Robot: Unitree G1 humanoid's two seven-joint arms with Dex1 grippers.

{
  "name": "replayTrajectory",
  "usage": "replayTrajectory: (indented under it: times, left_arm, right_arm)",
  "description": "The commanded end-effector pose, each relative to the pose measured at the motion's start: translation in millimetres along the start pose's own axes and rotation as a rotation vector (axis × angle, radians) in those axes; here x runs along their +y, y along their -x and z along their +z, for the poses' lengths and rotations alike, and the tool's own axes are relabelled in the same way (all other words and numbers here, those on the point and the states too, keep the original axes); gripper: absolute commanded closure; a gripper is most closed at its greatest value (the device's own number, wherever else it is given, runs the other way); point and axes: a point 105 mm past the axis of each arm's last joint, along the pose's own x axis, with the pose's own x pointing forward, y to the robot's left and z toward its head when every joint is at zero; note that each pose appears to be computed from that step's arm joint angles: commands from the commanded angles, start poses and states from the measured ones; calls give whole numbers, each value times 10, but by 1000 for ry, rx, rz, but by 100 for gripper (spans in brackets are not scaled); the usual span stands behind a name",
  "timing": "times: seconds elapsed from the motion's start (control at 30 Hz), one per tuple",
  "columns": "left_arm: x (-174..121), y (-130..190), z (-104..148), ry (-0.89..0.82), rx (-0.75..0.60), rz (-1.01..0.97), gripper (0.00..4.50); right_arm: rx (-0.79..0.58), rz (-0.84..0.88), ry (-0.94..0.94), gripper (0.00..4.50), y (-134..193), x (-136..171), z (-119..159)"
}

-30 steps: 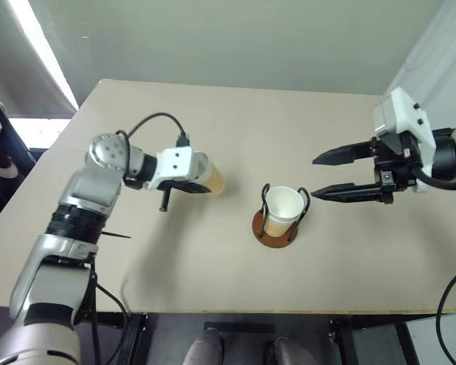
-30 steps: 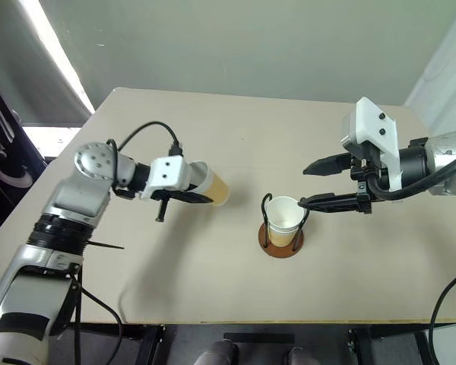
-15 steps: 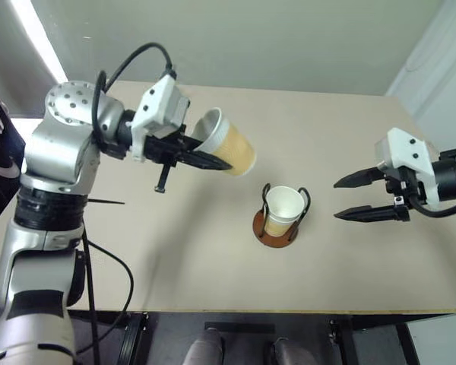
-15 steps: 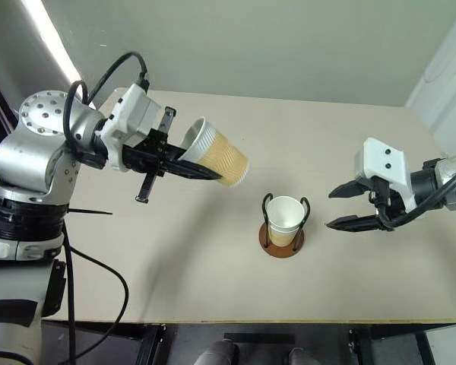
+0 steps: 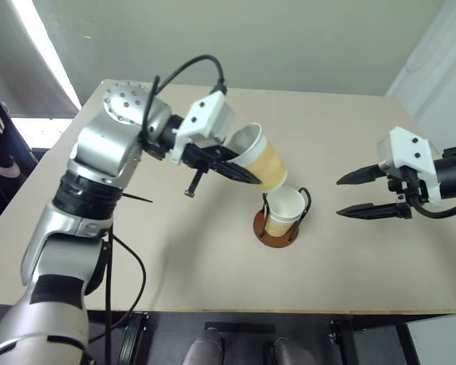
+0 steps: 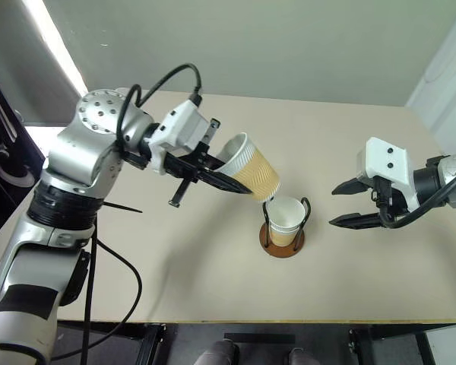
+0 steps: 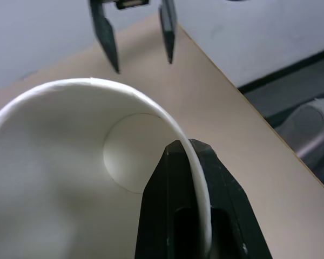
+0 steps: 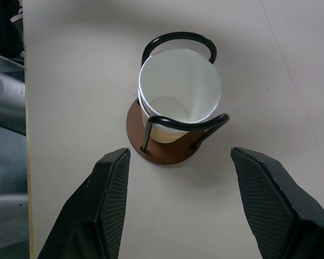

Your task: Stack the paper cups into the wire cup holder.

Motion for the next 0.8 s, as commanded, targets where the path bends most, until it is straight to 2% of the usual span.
replayTrajectory:
  times: [0.03,0.4,0.8]
  left_arm:
    - [32,-58,94,-78,13,-63,446]
    - [135,-338,-67,-164,122,-164,446]
    - [185,-496,-64,-237,149,-216,446]
  right_arm:
    - [-14,-44,41,149,79,-26,87]
    - [-28,-44,40,149,55,-13,118]
    - [-25,-53,44,149,46,-21,112]
